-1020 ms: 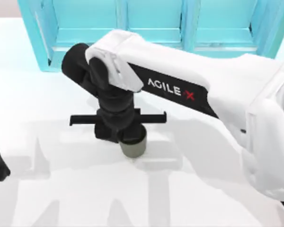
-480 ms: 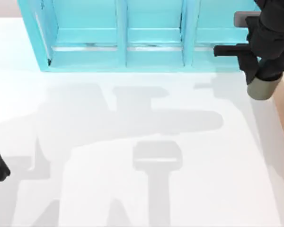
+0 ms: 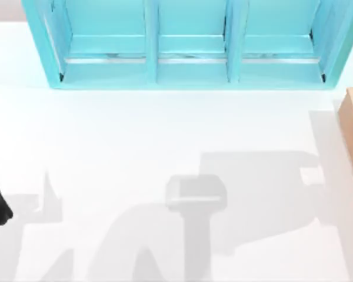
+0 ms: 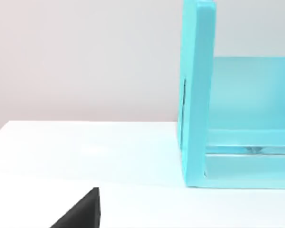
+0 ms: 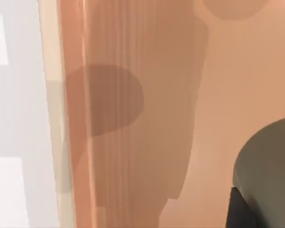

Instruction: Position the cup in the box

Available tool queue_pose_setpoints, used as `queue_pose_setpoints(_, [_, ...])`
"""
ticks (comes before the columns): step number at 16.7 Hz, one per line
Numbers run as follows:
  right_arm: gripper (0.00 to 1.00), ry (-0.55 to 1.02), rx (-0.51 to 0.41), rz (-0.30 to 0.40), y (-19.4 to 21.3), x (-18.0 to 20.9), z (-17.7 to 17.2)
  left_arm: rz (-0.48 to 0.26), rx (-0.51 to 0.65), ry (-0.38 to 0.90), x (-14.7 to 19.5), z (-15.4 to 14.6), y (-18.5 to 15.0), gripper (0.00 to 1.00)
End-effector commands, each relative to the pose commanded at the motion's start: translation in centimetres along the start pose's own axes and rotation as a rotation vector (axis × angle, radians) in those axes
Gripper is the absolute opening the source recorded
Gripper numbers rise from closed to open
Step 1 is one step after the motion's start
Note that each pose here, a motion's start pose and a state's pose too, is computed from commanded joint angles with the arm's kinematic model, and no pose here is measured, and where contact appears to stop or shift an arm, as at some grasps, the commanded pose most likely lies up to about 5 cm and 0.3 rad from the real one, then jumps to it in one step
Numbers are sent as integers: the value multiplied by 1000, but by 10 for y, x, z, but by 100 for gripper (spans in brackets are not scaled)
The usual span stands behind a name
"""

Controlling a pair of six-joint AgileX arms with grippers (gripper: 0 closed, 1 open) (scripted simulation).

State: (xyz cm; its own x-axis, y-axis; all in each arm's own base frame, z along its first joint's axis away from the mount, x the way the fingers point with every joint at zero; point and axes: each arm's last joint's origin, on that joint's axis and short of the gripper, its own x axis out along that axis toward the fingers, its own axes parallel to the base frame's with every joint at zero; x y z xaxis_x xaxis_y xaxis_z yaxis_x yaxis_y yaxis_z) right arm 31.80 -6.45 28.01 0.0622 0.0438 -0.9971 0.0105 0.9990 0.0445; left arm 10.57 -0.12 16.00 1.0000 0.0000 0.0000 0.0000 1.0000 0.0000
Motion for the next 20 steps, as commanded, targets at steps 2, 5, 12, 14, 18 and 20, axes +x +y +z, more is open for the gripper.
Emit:
queue_pose_setpoints(2, [0,2,0,1,-7,-2,-9,0,0,0,0,0,0,100])
queue_pose_setpoints(5, [0,2,0,1,-8,-2,-9,0,0,0,0,0,0,100])
queue_pose_setpoints(12, [0,-2,-1,-1,-12,29,-8,0,0,0,0,0,0,100])
queue_pose_setpoints(14, [0,-12,-1,-2,-14,43,-8,0,0,0,0,0,0,100])
queue_pose_setpoints(18, [0,2,0,1,-17,62,-11,0,0,0,0,0,0,100])
queue_pose_setpoints(20, [0,2,0,1,-17,62,-11,0,0,0,0,0,0,100])
